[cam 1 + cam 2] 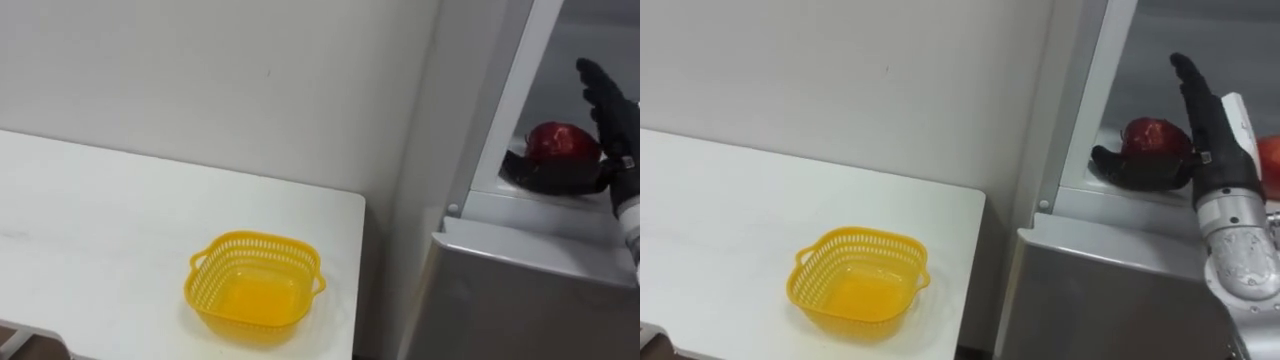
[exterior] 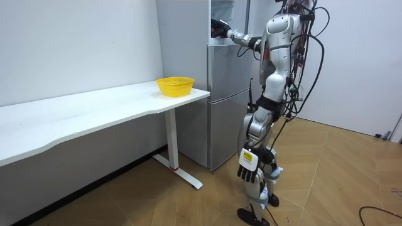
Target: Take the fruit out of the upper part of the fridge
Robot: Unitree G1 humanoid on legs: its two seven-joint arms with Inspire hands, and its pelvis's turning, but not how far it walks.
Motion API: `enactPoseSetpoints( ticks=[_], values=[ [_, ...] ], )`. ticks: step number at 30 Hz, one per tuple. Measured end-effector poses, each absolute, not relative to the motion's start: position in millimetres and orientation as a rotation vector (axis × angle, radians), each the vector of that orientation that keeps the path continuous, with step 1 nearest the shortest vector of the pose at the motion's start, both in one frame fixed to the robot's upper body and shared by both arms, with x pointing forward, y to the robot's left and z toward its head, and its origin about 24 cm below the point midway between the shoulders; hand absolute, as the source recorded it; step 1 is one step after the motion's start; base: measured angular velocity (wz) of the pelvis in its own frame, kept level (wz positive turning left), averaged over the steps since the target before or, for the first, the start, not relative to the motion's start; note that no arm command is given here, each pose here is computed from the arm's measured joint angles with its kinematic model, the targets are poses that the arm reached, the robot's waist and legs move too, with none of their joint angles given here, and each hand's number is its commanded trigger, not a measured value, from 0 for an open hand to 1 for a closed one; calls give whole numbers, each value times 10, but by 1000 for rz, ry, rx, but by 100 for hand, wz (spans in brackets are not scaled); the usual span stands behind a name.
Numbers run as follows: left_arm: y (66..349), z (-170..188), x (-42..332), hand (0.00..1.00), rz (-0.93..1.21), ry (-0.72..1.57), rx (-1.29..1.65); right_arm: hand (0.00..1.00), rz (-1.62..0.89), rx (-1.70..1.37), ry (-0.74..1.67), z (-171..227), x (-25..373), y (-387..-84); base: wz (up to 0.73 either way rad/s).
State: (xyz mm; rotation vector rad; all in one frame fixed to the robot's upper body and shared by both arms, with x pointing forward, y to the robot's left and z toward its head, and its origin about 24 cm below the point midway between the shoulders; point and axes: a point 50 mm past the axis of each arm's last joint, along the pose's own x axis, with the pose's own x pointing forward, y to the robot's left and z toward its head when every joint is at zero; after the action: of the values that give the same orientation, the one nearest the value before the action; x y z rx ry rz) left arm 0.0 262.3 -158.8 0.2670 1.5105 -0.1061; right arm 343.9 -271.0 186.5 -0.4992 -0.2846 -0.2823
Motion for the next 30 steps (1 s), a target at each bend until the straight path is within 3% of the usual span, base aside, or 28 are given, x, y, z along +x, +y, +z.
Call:
enactPoseSetpoints(
  ticks=[1, 2, 30],
  values=[
    [2623, -1588, -1, 0, -105, 1512, 267, 89, -275, -496, -277, 1855, 3447, -2714, 0],
    [2624, -1588, -4, 0, -104, 1516, 266, 100, -265, -488, -257, 1835, 3468, -2729, 0],
    [2656, -1578, 23, 0, -82, 1526, 285, 100, -220, -463, -180, 1814, 3553, -2811, 0]
  ],
)
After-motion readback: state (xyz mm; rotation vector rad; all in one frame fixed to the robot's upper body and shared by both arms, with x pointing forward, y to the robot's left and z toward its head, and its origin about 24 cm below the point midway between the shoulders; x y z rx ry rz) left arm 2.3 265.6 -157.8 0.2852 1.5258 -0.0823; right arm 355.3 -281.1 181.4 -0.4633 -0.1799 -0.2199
